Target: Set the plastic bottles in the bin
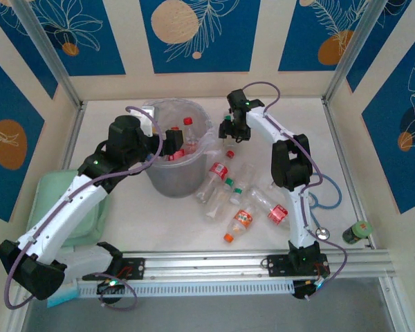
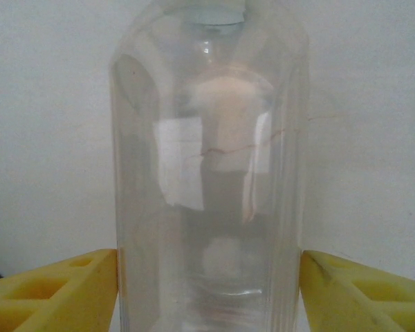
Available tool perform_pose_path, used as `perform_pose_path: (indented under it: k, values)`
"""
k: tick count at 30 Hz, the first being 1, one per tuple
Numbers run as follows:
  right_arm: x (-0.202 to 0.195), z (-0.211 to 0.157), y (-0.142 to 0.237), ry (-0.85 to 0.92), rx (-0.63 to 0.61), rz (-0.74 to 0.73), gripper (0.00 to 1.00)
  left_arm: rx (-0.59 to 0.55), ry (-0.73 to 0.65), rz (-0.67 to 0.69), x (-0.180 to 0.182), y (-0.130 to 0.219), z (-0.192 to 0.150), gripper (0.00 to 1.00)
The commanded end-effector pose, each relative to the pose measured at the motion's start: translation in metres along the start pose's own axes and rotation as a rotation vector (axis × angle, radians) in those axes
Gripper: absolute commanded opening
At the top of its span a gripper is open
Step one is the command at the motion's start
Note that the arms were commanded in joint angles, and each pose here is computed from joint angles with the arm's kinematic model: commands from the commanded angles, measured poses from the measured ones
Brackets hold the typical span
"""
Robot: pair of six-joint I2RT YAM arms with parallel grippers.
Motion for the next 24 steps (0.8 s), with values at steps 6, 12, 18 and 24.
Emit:
perform_pose_path:
  k: [6, 12, 18, 24]
  values:
    - [-0.009, -0.022, -0.019, 0.014, 0.065, -0.034, 0.78, -0.058, 0.015, 0.016, 0.002, 0.016, 0.007, 0.96]
    - [-0.014, -0.021, 0.001, -0.006, 0.012, 0.008, 0.64, -0.068, 0.018, 0.013, 0.001, 0.023, 0.009, 0.96]
    - [-0.021, -0.017, 0.050, -0.103, -0.068, 0.113, 0.49, -0.116, 0.060, -0.030, -0.005, 0.035, 0.021, 0.97]
    - [-0.017, -0.025, 0.103, -0.104, -0.178, 0.231, 0.36, -0.180, 0.108, -0.088, -0.015, 0.040, 0.048, 0.97]
Point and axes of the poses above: each hand's point on the last joint's axis, 136 mm out from that joint toward the fingers, its own y axis back along the fingers, its own x axis along the line the jaws close on, z = x × y, the point moved 1 cm from there along y, back along the fingers, and after that the axes turned 13 degrees about -y, right-handed, at the moved point
